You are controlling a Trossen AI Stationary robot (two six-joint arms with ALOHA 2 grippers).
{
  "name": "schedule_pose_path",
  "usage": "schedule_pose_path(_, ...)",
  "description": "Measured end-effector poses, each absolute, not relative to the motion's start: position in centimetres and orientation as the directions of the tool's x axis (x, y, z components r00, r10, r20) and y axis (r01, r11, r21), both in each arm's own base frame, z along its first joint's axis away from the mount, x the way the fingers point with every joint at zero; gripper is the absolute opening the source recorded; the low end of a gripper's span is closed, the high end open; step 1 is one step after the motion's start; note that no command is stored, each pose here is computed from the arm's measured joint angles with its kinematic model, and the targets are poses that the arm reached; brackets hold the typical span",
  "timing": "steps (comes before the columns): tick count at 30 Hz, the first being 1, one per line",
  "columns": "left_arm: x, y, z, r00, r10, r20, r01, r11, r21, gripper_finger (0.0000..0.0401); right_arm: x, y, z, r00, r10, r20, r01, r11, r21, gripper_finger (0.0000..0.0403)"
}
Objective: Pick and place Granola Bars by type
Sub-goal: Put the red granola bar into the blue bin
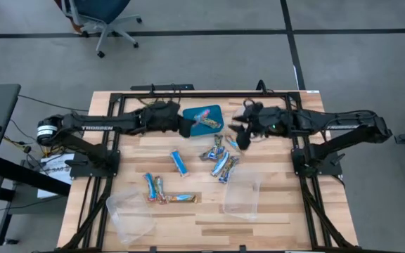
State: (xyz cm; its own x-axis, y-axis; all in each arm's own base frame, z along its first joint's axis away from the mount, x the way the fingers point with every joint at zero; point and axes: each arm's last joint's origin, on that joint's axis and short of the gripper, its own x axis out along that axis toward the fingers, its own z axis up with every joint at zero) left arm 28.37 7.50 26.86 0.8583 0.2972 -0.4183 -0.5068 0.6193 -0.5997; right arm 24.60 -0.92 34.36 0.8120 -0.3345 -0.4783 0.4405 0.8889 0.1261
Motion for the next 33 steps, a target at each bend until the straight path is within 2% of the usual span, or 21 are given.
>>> schedule_pose_path(6,29.7,10.6,25.5,0.783,0.284,-0.554,-0.592,0.613,-0.523,0.0000,24.5,-4.1,34.1,0.747,-0.454,-0.485,0.567,0.816,0.110,0.0166)
schedule_pose_path(9,30.8,11.6,24.6,0.723,0.292,-0.626,-0.641,0.620,-0.451,0.0000,24.3,-5.1,34.0,0.725,-0.479,-0.494,0.598,0.794,0.108,0.0166)
schedule_pose_path(14,32.4,13.0,24.4,0.681,0.292,-0.671,-0.645,0.673,-0.361,0.0008,24.1,-5.8,33.9,0.716,-0.481,-0.506,0.608,0.786,0.113,0.0166)
schedule_pose_path(18,33.0,13.4,24.1,0.668,0.284,-0.688,-0.636,0.698,-0.329,0.0040,24.1,-5.8,33.9,0.724,-0.462,-0.512,0.592,0.798,0.118,0.0166)
schedule_pose_path(25,32.3,14.3,23.9,0.641,0.279,-0.715,-0.665,0.666,-0.337,0.0111,24.0,-5.6,33.6,0.723,-0.430,-0.541,0.566,0.818,0.106,0.0166)
schedule_pose_path(29,32.0,13.4,25.2,0.701,0.193,-0.687,-0.555,0.753,-0.354,0.0120,24.1,-5.3,33.6,0.753,-0.359,-0.551,0.499,0.858,0.123,0.0166)
schedule_pose_path(33,31.3,11.1,27.7,0.777,0.060,-0.626,-0.379,0.839,-0.391,0.0120,24.2,-4.5,33.5,0.767,-0.306,-0.563,0.449,0.884,0.132,0.0166)
